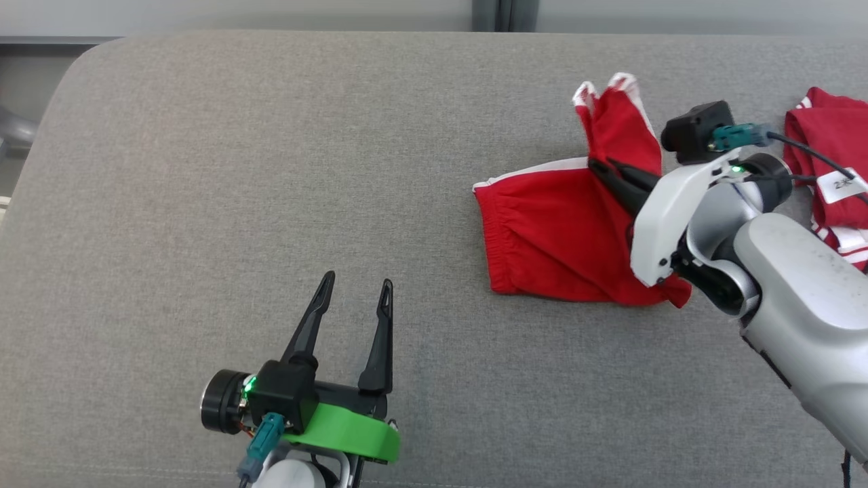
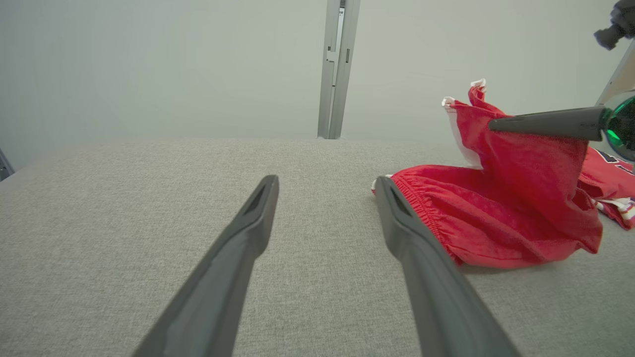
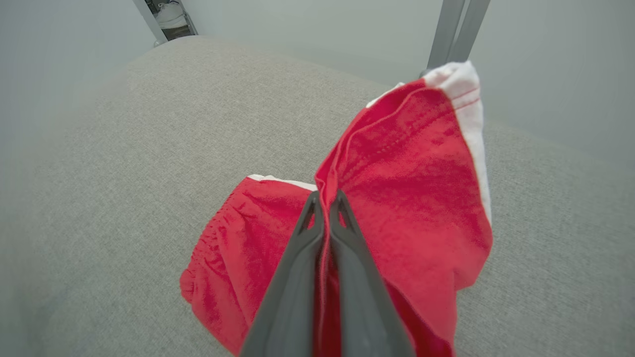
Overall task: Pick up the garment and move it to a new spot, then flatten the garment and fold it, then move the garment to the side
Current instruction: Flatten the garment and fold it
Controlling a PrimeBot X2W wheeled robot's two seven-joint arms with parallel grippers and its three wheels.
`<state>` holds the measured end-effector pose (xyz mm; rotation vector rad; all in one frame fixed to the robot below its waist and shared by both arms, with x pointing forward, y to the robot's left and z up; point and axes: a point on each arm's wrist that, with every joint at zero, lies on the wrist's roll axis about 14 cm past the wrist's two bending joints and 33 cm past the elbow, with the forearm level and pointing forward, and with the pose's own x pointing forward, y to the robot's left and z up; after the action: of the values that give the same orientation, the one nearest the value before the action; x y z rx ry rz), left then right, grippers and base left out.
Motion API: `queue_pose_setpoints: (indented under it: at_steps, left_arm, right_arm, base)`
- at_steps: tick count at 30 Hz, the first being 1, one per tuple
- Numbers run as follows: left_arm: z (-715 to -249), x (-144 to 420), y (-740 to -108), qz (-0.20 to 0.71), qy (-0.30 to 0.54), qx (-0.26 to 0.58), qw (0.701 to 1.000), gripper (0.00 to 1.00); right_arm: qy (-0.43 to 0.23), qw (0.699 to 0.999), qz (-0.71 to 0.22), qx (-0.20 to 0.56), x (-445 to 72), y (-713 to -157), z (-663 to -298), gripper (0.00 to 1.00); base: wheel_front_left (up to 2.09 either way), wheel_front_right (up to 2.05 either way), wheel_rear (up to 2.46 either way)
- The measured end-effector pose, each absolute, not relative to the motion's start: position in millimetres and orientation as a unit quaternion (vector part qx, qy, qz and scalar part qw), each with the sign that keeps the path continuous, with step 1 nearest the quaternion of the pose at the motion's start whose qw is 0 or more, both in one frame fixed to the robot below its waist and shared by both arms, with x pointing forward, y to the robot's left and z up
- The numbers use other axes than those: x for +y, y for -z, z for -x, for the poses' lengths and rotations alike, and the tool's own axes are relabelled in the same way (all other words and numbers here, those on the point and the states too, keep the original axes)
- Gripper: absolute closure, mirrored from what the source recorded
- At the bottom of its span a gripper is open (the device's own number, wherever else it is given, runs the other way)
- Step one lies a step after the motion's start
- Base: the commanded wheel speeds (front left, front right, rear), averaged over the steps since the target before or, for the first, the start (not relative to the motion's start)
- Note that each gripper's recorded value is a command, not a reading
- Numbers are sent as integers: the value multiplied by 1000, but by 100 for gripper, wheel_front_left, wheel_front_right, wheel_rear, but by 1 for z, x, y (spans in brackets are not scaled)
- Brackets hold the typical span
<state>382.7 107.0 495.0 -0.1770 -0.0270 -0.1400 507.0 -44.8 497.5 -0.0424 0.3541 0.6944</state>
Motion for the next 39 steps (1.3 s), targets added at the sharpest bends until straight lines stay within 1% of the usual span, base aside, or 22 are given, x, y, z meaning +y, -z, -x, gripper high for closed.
queue_pose_setpoints:
  at_steps: [5,12,13,14,17,20,25,28,32,35,39]
  left_arm:
    - [-379,113,-492,93,57,-7,994,0]
    - [-377,123,-489,96,38,-1,995,0]
    - [-377,123,-488,96,37,-1,995,0]
    - [-376,124,-488,97,35,0,995,0]
    - [-376,123,-489,98,35,-1,995,0]
    - [-377,121,-490,98,38,-3,994,0]
    - [-379,116,-494,92,49,-10,994,0]
    - [-380,111,-497,91,59,-16,994,0]
    - [-377,106,-498,88,68,-17,994,0]
    - [-373,103,-499,86,74,-19,993,0]
    - [-367,103,-505,80,74,-29,994,0]
  right_arm:
    - [-383,903,17,195,-3,-483,-495,100]
    - [-429,877,6,217,38,-468,-477,100]
    - [-432,876,-3,216,42,-468,-476,55]
    - [-434,875,-18,212,46,-471,-476,0]
    - [-434,880,-49,185,51,-486,-478,0]
    - [-421,892,-68,148,41,-503,-486,0]
    - [-367,921,-76,103,-6,-517,-501,0]
    - [-332,935,-83,92,-37,-516,-500,0]
    - [-287,949,-94,91,-74,-505,-490,0]
    - [-262,953,-111,101,-92,-493,-475,0]
    - [-238,958,-128,92,-108,-487,-453,0]
  base:
    - [0,0,0]
    - [0,0,0]
    - [0,0,0]
    - [0,0,0]
    - [0,0,0]
    - [0,0,0]
    - [0,0,0]
    - [0,0,0]
    - [0,0,0]
    - [0,0,0]
    - [0,0,0]
